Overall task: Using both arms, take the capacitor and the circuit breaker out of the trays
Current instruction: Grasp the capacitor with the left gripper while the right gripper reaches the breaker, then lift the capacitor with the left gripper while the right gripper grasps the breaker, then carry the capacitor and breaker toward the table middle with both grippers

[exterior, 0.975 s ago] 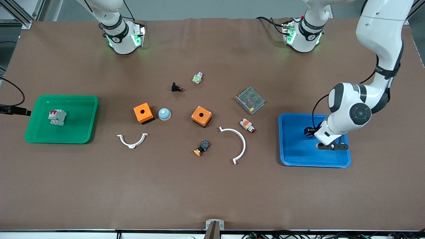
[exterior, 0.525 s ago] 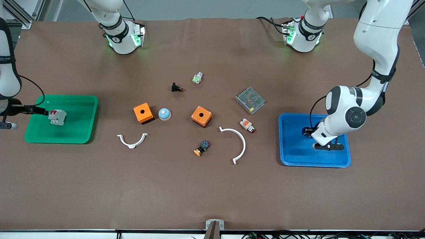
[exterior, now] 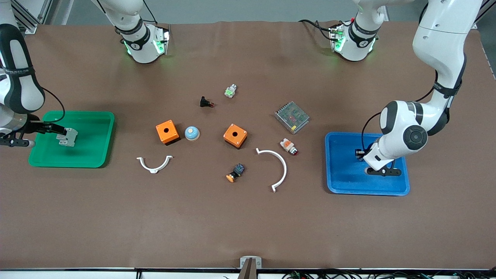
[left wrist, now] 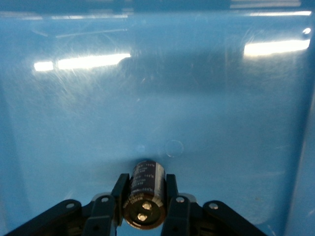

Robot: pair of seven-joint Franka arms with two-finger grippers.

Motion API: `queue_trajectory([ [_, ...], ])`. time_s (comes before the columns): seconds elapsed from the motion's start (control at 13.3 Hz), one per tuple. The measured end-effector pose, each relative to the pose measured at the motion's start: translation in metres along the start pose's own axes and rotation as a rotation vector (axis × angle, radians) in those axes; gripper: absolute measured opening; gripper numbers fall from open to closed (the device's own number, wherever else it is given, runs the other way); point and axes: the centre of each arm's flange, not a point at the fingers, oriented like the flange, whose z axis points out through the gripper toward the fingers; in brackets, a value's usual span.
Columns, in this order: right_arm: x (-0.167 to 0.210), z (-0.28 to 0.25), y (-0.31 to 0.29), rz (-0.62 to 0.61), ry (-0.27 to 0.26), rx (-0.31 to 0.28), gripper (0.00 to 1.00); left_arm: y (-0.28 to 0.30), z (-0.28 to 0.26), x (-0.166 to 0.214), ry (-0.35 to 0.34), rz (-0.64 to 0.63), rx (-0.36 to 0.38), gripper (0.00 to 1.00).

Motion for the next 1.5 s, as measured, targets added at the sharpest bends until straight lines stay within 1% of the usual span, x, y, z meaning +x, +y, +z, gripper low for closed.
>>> queue_trajectory([
  [0.22,0.003,0.018,0.0,0.0,0.019,-0.006,0.98,0.017,-0.045,0.006,0.004,0.027,0.001,0.34],
  [0.38,0.004,0.033,0.0,0.001,0.015,-0.005,0.97,0.049,-0.08,0.003,0.006,0.037,-0.004,0.34],
  [0.53,0.003,0.043,0.0,0.002,0.002,0.001,0.96,0.093,-0.096,-0.006,0.005,0.029,-0.017,0.34],
  [0.67,0.003,0.047,0.0,0.002,-0.005,0.004,0.77,0.141,-0.094,-0.019,-0.006,0.023,-0.033,0.34],
  [0.82,0.003,0.047,0.0,0.002,-0.006,0.005,0.53,0.189,-0.089,-0.034,-0.021,0.005,-0.038,0.34],
  [0.9,0.003,0.047,0.0,0.003,-0.006,0.005,0.45,0.215,-0.084,-0.044,-0.028,-0.009,-0.035,0.34],
  [0.97,0.003,0.047,0.0,0.003,-0.006,0.005,0.45,0.243,-0.079,-0.055,-0.034,-0.028,-0.03,0.34],
  [1.05,0.003,0.047,0.0,0.004,-0.006,0.005,0.39,0.269,-0.071,-0.067,-0.039,-0.044,-0.028,0.34],
  [1.27,0.006,0.042,0.001,0.002,-0.007,0.006,0.4,0.328,-0.039,-0.094,-0.04,-0.101,-0.047,0.34],
  [1.43,0.013,0.023,-0.001,-0.006,-0.067,0.032,0.4,0.357,-0.018,-0.109,-0.04,-0.147,-0.066,0.34],
  [1.5,0.021,0.002,-0.005,-0.018,-0.094,0.042,0.4,0.37,-0.009,-0.116,-0.037,-0.168,-0.078,0.34],
])
